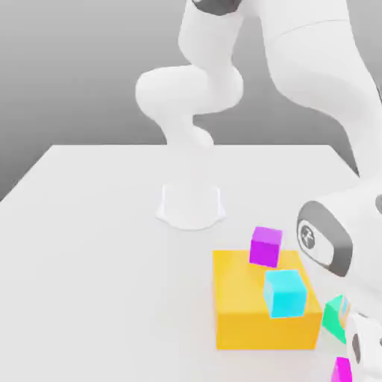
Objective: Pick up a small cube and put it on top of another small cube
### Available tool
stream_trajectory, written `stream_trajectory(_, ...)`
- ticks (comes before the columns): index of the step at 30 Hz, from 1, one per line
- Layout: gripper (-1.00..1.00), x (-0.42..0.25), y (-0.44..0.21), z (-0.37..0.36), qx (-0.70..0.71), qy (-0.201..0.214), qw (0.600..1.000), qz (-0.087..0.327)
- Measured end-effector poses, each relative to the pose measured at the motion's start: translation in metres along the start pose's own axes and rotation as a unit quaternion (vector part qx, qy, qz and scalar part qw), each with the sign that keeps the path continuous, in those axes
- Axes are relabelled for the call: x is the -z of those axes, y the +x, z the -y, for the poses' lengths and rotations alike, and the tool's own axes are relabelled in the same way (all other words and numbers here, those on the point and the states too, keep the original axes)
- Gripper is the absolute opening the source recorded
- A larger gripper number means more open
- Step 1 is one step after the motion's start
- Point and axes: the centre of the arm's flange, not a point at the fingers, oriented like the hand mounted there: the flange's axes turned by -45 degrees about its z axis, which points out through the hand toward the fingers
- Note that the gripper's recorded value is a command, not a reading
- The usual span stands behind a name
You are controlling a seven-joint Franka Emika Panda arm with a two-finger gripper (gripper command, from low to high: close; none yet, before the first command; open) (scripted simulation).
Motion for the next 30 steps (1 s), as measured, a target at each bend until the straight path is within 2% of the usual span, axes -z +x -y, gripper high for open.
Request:
stream_trajectory(6,-1.0,0.068,-0.005,0.003,0.005,0.004,1.0,-0.003)
stream_trajectory(14,-1.0,0.142,-0.051,0.032,0.053,0.018,0.998,-0.019)
stream_trajectory(21,-1.0,0.195,-0.099,0.067,0.099,0.006,0.995,-0.008)
stream_trajectory(23,-1.0,0.193,-0.107,0.075,0.108,0.002,0.994,-0.002)
stream_trajectory(26,-1.0,0.156,-0.11,0.076,0.111,0.001,0.994,0.0)
stream_trajectory(27,1.0,0.146,-0.11,0.077,0.111,0.001,0.994,0.0)
stream_trajectory(30,1.0,0.146,-0.11,0.077,0.111,0.001,0.994,0.0)
